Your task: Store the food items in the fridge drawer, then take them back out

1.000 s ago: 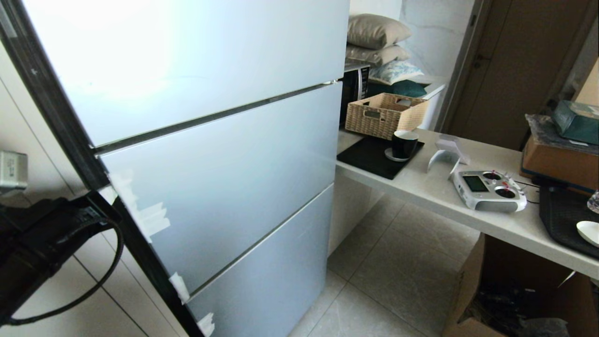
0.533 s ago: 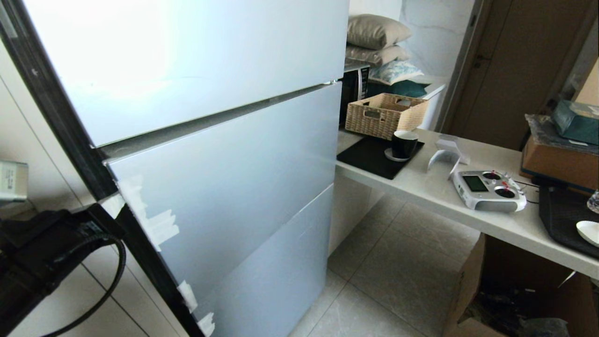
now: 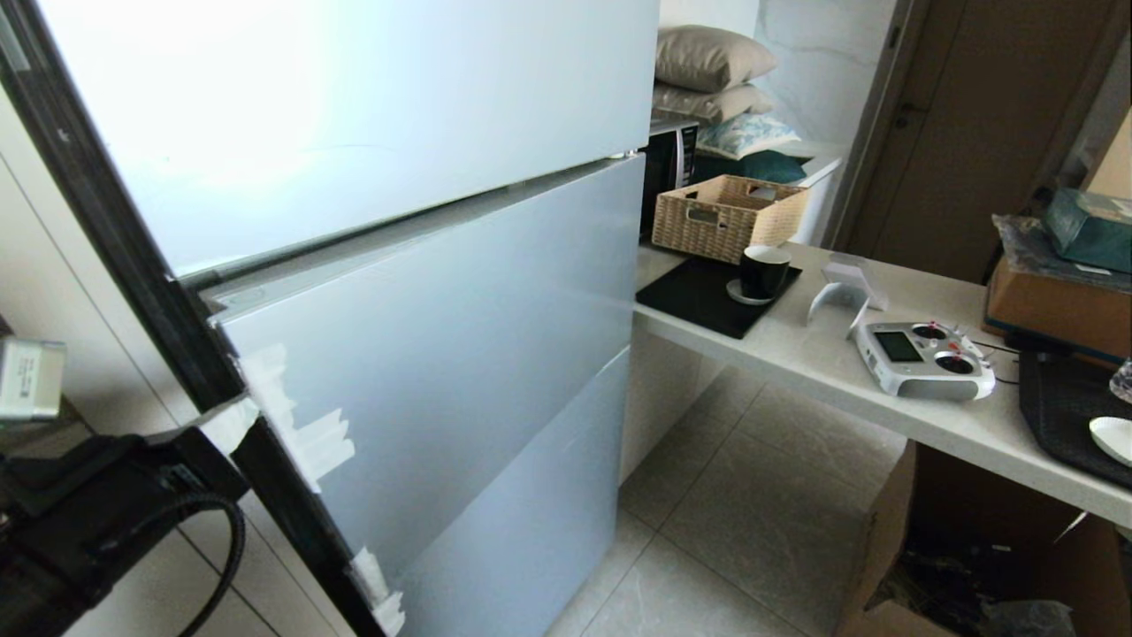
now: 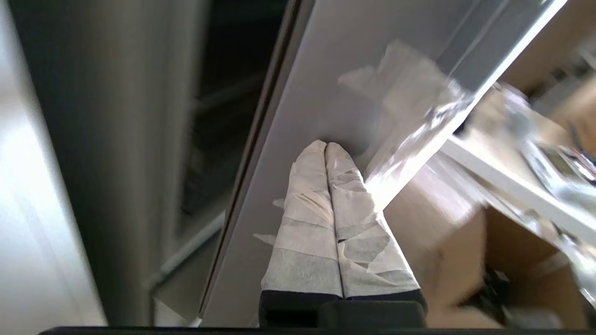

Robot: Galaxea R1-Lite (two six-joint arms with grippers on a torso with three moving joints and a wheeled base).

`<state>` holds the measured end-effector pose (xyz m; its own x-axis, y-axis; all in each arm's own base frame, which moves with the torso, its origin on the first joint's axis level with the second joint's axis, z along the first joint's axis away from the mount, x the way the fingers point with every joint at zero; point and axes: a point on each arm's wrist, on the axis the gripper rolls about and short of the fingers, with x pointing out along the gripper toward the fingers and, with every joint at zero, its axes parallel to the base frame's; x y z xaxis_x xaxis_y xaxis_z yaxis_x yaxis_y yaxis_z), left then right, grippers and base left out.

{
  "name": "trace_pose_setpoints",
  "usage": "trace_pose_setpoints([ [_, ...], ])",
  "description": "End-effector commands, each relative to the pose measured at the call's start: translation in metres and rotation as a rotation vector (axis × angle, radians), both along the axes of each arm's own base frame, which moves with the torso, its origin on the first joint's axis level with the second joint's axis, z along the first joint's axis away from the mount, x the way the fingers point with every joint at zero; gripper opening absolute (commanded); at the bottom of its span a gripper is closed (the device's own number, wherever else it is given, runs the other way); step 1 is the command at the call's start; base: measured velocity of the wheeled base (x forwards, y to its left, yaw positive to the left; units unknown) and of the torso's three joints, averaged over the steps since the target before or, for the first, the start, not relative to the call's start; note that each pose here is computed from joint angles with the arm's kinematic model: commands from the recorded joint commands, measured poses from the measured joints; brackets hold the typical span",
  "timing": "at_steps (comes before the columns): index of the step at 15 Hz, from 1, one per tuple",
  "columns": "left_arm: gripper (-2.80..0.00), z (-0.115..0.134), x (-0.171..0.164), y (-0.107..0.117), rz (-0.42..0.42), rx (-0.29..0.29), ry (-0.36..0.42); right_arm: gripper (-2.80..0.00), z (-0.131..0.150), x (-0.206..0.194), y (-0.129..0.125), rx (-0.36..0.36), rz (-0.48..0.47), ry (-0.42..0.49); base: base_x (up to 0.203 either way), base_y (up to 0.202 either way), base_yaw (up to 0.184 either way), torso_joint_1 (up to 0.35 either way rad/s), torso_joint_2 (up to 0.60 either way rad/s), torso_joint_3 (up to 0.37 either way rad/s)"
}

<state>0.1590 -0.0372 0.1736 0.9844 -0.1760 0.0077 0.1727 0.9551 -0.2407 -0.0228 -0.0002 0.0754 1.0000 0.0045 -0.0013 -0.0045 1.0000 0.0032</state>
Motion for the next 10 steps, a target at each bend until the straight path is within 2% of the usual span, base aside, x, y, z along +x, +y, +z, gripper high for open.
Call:
trace_pose_setpoints([
  [1,-2.80,0.002,-0.011,-0.003,-0.033,-0.004,-0.026,-2.80,0.000,0.000,0.000,0.000,0.000,0.002,0.000,0.000,0.000,0.000,0.00,0.000],
  [6,-2.80,-0.008,-0.026,-0.011,-0.115,0.036,-0.012,-2.80,0.000,0.000,0.000,0.001,0.002,0.002,0.000,0.000,0.000,0.000,0.00,0.000],
  [10,-2.80,-0.009,-0.031,-0.018,-0.172,0.041,-0.013,-2.80,0.000,0.000,0.000,0.001,-0.002,0.002,0.000,0.000,0.000,0.000,0.00,0.000],
])
